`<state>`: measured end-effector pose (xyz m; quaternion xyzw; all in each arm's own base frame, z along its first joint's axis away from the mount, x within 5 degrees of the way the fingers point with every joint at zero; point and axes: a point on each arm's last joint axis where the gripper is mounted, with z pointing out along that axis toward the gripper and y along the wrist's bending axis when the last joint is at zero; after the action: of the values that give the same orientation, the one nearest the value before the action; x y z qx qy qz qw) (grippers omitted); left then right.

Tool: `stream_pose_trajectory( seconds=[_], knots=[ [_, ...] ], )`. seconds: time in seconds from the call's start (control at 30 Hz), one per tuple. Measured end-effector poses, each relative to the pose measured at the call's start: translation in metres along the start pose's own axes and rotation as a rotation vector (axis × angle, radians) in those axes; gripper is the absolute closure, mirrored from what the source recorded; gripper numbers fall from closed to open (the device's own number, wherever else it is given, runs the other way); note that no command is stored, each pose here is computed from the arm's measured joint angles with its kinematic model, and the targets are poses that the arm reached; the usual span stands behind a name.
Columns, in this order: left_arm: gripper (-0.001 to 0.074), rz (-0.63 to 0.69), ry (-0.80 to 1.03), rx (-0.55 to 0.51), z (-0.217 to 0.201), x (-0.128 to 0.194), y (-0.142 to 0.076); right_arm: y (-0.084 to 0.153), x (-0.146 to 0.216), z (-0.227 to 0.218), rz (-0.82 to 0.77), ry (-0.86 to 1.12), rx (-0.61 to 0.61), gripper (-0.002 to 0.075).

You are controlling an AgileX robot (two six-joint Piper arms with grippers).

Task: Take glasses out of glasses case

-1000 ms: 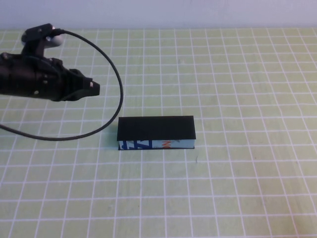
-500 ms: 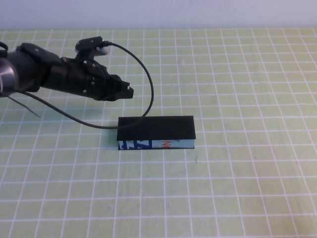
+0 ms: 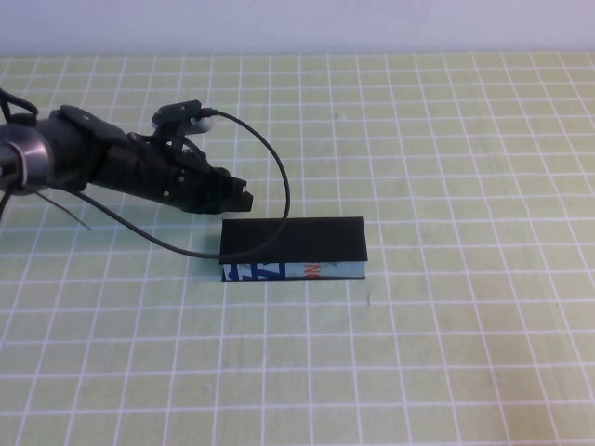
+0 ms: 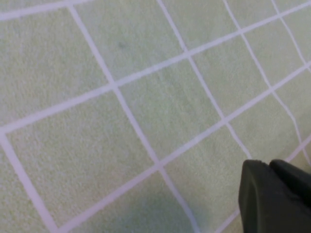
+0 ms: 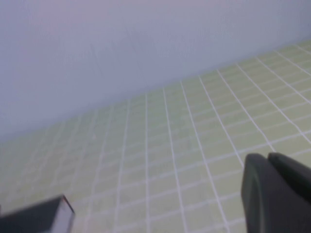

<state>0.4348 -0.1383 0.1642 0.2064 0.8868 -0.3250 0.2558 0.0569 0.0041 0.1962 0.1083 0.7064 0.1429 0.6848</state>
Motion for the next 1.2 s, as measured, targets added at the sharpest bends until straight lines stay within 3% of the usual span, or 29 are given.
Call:
stream_pose_trajectory(
  seconds=[0.23,0.4,0.67,0.87,1.03,1.2],
  knots=[
    [0.0739,0.005,0.037,-0.001,0.007,0.007,0.005,-0.001,-0.012,-0.001,0.247,-0.135,-0.009,0.0743],
    [0.0739,0.007,0.039,-0.003,0.007,0.007,0.005,0.010,-0.018,-0.002,0.339,-0.038,-0.056,0.0743],
    [0.0739,0.005,0.044,0.003,0.007,0.008,0.005,0.052,-0.071,0.021,0.146,0.400,-0.124,0.0743],
    [0.0739,0.002,0.049,0.007,0.007,0.008,0.004,0.070,-0.093,0.083,-0.036,0.695,-0.217,0.0743],
    [0.0739,0.002,0.049,0.008,0.007,0.008,0.004,0.091,-0.094,0.141,-0.103,0.825,-0.359,0.0743],
    [0.0739,0.002,0.050,0.010,0.007,0.008,0.004,0.140,-0.075,0.180,-0.246,0.918,-0.510,0.0743]
  ],
)
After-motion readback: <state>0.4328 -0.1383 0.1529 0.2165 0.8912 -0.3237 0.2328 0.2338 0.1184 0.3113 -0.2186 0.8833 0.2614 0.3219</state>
